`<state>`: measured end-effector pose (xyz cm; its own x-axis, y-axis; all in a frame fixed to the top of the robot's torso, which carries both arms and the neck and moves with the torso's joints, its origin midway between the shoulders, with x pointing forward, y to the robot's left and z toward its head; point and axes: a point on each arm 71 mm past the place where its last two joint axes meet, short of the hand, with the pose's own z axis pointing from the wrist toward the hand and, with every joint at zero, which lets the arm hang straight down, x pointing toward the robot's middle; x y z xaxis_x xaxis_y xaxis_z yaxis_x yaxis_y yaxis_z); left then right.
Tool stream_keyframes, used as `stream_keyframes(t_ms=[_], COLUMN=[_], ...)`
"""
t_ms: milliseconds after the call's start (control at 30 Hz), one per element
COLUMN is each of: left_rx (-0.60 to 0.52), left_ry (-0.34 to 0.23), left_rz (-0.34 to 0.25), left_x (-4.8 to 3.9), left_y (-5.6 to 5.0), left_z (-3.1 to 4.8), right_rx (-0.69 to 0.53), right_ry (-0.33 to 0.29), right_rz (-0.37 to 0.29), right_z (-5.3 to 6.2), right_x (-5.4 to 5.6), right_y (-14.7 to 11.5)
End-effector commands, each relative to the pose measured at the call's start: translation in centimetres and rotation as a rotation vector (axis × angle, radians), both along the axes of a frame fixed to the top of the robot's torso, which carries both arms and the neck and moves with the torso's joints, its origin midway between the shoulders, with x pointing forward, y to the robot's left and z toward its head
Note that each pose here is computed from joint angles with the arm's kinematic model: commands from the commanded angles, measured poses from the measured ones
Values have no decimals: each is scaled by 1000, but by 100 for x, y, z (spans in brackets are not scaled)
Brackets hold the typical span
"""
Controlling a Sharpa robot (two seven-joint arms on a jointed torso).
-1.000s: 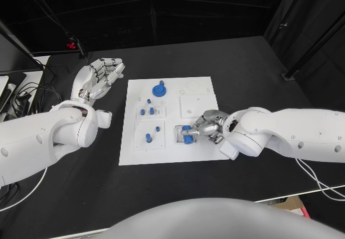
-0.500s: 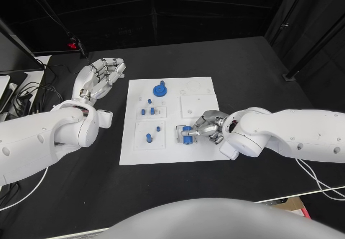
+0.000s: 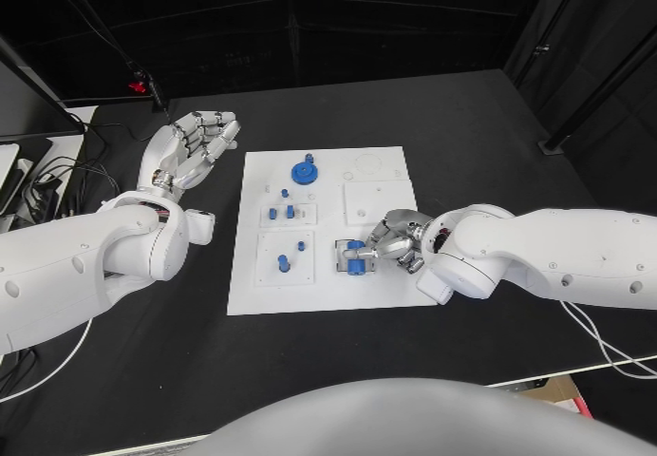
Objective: Assemble the parts on the task board
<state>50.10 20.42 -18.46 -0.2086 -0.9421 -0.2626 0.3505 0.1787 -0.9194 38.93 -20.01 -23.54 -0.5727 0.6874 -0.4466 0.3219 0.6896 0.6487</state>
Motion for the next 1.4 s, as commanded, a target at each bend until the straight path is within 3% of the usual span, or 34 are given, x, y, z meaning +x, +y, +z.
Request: stream_keyframes(t_ms=[33, 967, 1400], left_rx=[-18, -18, -17], left_ry=[-59, -55, -53], left_rz=[-26, -27, -24], left_x=[-15, -13, -16], left_y=[-22, -24, -4], left_z=[49, 43, 36], right_rx=[-5, -22, -10], right_ry=[-4, -2, -50], right_rz=[15, 35, 8], right_z=[3, -12, 63], right_x=[0, 22, -50], right_y=[28, 72, -13])
